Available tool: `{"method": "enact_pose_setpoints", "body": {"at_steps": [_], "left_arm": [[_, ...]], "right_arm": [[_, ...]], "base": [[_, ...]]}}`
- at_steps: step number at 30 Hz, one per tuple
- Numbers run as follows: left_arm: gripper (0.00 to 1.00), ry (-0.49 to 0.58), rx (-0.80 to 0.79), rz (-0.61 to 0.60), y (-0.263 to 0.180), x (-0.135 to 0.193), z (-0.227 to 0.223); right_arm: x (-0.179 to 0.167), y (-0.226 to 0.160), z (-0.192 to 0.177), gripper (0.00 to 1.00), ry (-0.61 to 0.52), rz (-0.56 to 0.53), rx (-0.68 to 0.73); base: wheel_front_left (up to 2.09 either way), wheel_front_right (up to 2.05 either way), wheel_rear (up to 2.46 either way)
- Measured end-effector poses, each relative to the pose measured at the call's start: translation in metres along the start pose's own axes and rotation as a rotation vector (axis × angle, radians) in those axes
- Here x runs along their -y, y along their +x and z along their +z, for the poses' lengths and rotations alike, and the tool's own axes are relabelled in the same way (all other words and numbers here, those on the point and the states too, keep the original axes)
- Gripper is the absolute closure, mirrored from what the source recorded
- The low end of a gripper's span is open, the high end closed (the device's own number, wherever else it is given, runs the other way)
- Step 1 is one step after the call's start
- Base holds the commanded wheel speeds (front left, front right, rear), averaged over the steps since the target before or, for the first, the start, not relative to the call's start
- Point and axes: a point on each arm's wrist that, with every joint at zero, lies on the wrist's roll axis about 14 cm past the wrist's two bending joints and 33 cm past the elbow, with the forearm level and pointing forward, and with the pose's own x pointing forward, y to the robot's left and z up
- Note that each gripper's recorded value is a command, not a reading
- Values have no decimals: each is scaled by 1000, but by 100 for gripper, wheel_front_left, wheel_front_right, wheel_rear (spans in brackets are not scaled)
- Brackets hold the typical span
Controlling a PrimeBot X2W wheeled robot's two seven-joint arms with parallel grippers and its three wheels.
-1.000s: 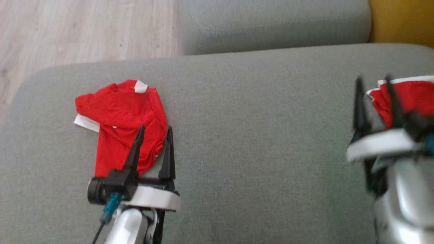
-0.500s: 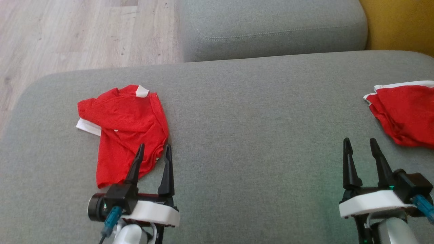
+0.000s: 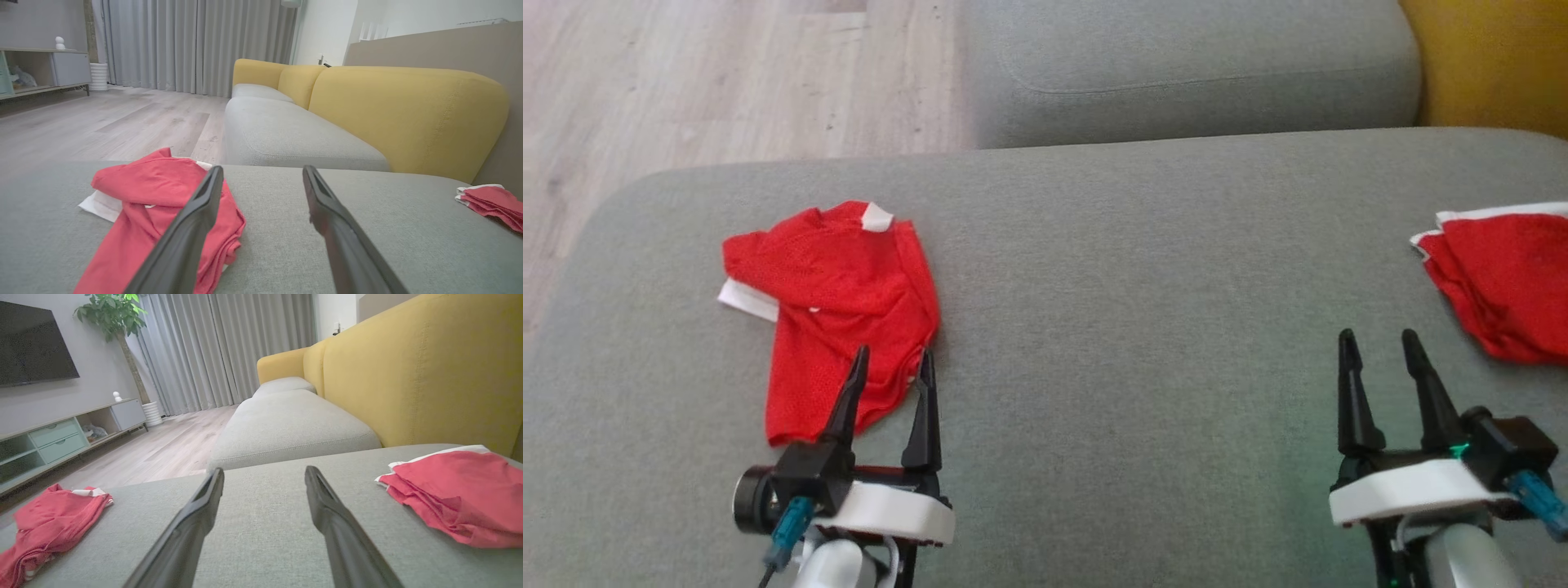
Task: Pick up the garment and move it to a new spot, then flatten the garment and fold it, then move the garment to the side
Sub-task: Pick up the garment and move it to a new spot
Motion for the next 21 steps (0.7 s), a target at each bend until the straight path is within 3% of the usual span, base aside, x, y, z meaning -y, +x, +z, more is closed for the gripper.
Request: {"method": "enact_pose_setpoints", "body": {"at_steps": [21], "left_arm": [[0, 27, 56, 296, -63, -85, 17]], "right_arm": [[-125, 15, -23, 0, 38, 373, -75]], "base": [[0, 0, 0]]}}
